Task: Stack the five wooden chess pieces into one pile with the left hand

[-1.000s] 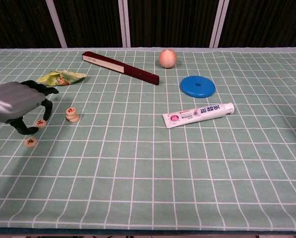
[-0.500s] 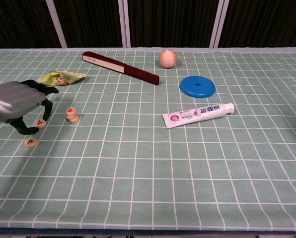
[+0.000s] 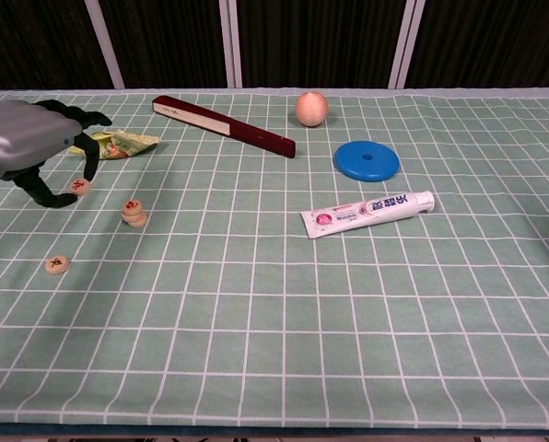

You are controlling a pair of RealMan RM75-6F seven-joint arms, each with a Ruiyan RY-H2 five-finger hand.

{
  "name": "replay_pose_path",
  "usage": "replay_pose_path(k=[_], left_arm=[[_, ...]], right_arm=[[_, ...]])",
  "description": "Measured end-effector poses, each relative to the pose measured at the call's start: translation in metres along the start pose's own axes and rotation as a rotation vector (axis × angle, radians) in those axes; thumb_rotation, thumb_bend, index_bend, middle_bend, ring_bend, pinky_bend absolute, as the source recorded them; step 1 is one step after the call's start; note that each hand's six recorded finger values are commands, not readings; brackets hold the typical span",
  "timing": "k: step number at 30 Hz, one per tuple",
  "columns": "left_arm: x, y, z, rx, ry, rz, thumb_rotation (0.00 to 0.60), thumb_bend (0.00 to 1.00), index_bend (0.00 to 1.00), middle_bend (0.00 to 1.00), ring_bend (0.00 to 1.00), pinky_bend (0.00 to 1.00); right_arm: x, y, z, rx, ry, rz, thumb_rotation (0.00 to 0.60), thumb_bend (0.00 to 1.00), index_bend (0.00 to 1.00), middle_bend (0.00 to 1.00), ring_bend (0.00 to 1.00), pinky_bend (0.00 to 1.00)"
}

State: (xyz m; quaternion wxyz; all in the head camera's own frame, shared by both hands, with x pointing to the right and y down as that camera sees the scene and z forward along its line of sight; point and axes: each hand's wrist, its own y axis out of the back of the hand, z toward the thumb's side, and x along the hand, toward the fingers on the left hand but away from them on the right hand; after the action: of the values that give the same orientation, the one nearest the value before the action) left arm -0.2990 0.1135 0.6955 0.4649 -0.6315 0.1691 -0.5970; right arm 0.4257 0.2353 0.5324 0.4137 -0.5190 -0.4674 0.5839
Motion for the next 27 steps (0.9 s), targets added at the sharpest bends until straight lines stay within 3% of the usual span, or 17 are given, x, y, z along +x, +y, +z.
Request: replay_pose_path(k=[11, 27], left_arm=[[0.021, 0.018, 0.032, 0.027, -0.022, 0.0, 0.6, 0.31, 0.49, 0.0, 0.0, 0.0], [0.027, 0.01, 0.057, 0.064, -0.035, -0.028, 0.6, 0.31, 0.49, 0.0, 0.0, 0.0]], right_arm=[[0.0, -0.001, 0.0, 0.002, -0.001, 0.005, 0.6, 0.23, 0.05, 0.01, 0.0, 0.0], [0.0, 0.0, -0.001, -0.002, -0.005, 0.003, 0.6, 0.23, 0.05, 0.01, 0.0, 0.0]])
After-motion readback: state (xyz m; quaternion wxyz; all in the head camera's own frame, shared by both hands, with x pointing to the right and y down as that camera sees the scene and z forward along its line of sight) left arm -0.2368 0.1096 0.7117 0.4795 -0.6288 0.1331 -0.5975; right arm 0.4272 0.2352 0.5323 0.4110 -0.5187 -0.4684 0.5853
